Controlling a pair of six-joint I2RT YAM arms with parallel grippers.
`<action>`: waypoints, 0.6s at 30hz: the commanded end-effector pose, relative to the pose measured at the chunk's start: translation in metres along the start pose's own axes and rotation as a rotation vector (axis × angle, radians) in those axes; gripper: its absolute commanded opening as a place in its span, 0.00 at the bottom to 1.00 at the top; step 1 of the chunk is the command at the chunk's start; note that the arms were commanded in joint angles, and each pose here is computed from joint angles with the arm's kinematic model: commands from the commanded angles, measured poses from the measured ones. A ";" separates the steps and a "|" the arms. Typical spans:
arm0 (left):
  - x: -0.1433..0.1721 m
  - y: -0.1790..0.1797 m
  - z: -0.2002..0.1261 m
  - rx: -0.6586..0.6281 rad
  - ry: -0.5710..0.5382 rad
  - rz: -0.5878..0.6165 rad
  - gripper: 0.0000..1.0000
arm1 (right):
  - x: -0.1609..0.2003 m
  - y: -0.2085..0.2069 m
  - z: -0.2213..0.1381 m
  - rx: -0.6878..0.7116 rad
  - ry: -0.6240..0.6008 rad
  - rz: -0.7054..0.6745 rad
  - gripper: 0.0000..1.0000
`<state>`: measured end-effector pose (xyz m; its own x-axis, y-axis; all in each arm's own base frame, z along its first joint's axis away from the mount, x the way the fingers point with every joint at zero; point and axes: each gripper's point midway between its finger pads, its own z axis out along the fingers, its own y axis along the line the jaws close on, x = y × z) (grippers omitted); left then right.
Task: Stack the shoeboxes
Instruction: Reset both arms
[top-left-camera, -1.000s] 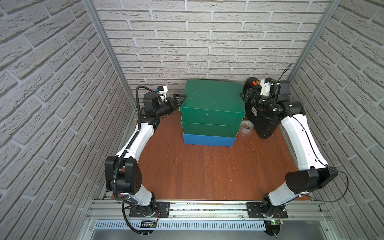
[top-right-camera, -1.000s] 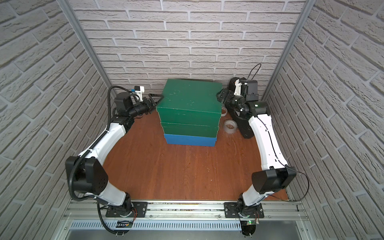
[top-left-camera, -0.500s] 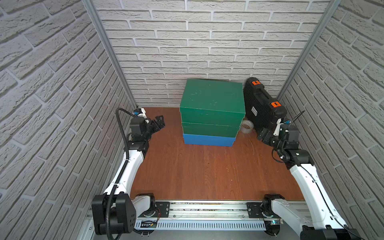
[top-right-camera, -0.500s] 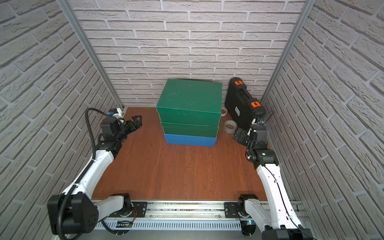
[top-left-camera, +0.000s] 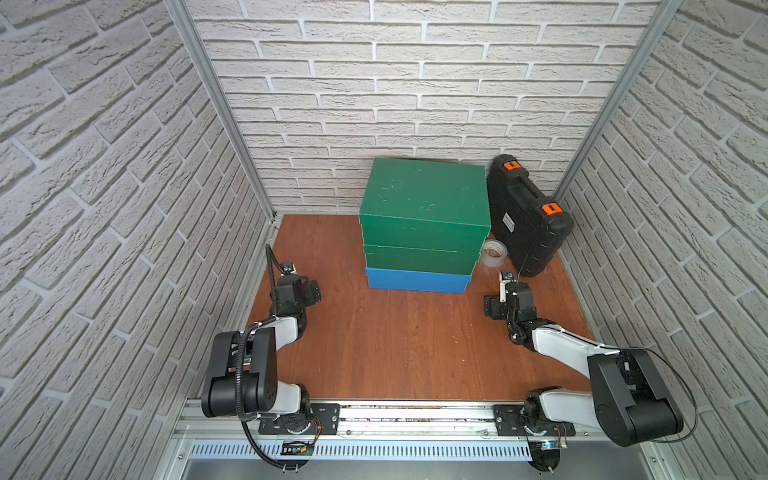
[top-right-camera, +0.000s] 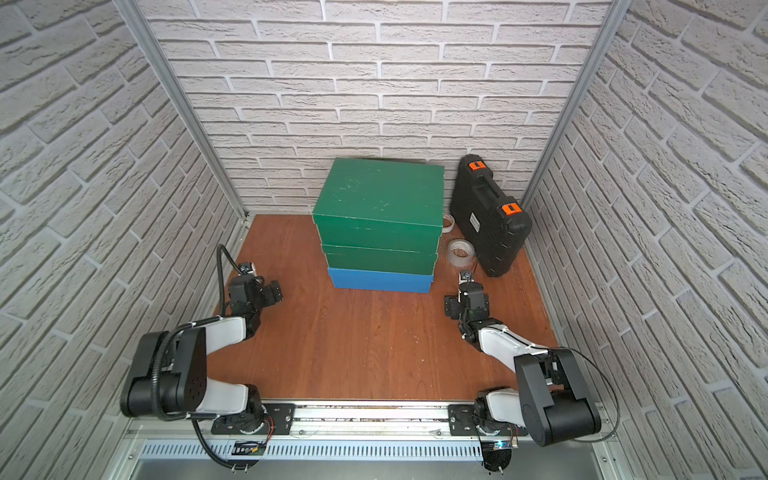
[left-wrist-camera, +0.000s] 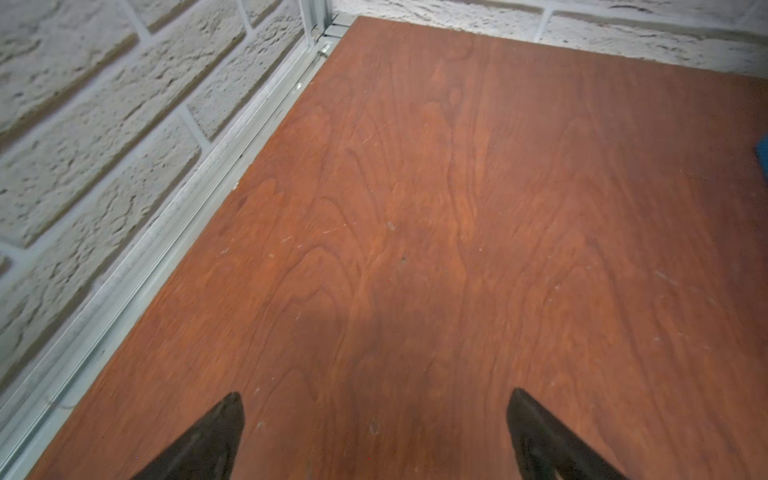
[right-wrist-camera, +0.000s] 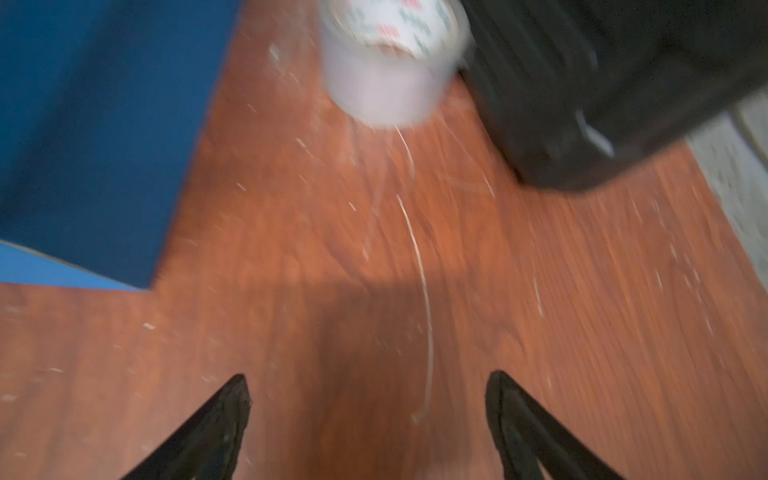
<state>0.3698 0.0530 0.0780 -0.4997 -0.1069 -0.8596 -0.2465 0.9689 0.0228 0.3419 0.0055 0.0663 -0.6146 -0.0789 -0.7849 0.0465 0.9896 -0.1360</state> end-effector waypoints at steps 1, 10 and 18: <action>-0.034 -0.017 -0.010 0.083 -0.164 0.060 0.98 | -0.066 0.006 -0.021 -0.038 -0.344 -0.028 0.90; -0.022 0.000 0.005 0.097 -0.271 -0.005 0.98 | -0.052 -0.032 0.021 0.126 -0.306 0.099 0.99; -0.021 -0.015 0.012 0.046 -0.199 0.086 0.98 | -0.051 -0.032 0.021 0.124 -0.274 0.097 0.99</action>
<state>0.3856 0.0381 0.0674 -0.4110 -0.0131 -0.9115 -0.1406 0.9888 0.0492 0.3818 -0.0215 0.0792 -0.4279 -0.0455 -0.9027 0.1727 0.9762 -0.1310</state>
